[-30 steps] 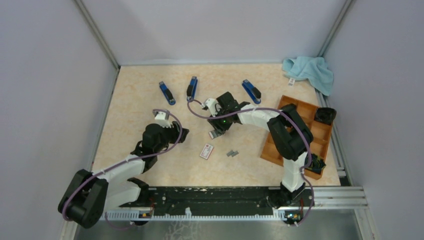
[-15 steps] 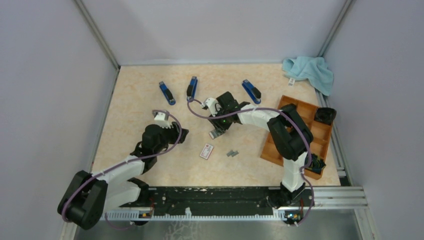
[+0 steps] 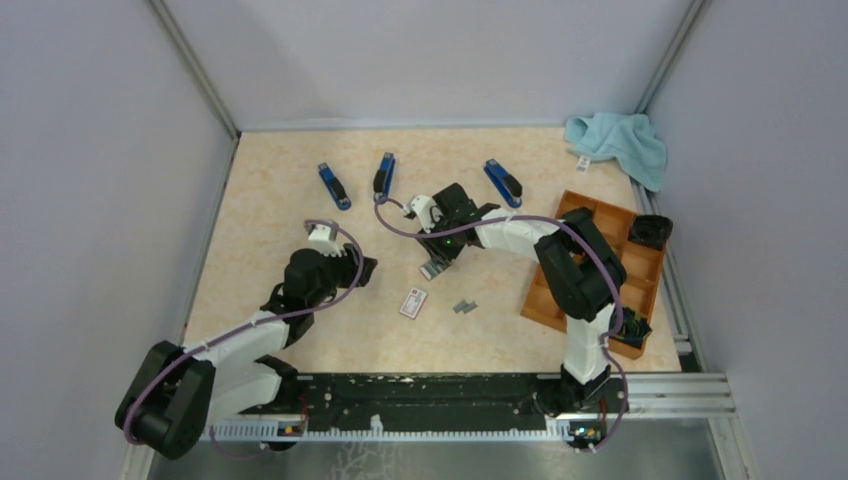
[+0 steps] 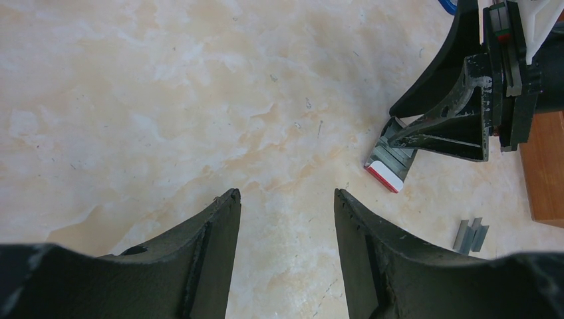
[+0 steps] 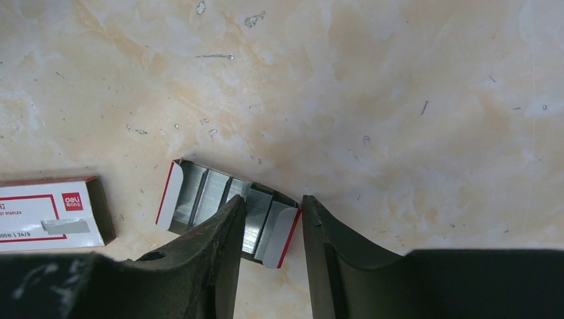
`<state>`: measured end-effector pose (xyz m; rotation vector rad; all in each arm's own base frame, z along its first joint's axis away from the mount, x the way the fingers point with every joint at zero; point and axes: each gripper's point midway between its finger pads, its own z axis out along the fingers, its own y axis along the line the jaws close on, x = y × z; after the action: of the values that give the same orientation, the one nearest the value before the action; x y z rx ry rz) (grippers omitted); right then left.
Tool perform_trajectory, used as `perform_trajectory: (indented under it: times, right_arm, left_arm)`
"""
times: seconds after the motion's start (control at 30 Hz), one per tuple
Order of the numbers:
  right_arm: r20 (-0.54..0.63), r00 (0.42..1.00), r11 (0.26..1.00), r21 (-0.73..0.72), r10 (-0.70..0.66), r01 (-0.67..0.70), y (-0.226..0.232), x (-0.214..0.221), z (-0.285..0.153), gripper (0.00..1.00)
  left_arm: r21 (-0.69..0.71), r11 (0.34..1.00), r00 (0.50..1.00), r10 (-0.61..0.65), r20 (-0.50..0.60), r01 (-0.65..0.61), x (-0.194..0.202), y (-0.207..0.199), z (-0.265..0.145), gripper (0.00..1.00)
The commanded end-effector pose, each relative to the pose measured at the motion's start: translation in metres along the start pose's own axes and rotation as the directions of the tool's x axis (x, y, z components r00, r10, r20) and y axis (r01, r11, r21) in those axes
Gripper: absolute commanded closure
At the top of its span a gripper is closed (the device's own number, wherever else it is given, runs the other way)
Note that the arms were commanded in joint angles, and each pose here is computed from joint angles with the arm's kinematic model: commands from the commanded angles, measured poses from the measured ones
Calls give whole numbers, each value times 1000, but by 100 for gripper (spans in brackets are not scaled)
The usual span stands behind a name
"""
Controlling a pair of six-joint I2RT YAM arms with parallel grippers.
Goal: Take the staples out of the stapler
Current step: Adjust the staple in the staple box, then pick up the staple from the center of the board.
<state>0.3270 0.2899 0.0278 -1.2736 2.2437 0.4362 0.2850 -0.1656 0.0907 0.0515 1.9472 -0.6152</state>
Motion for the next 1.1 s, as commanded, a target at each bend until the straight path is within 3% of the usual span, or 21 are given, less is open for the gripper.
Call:
perform_trajectory:
  times: [0.0,0.47,0.6,0.7,0.87,0.97,1.07]
  right_arm:
    - [66,997,999,25,-28,27,0,-22,-14,61]
    - [137,988,997,40,-67,62,2,-44,-44,59]
    - [204,974,995,9,-102,102,7,-59,-72,58]
    - [325,940,989,-63,-104,132,17,-80,-114,57]
    - [480,872,965,-171,-95,199,38,-99,-191,55]
    - [550,832,952,-210,-72,222,60,-99,-226,54]
    - [637,769,930,-249,-53,270,89,-92,-254,49]
  left_arm:
    - [14,1000,999,11,31,-12,-6,-3,-1,40]
    - [19,1000,999,16,40,-16,-7,-4,-3,40]
    - [80,996,995,26,100,-34,-21,-17,-15,38]
    - [161,987,977,-25,211,-9,-43,-33,-34,29]
    - [334,941,906,-92,413,-57,-72,-60,-74,1]
    - [430,902,865,-193,464,-30,-74,-69,-95,1]
    - [540,841,870,-240,431,-36,-69,-87,-109,1]
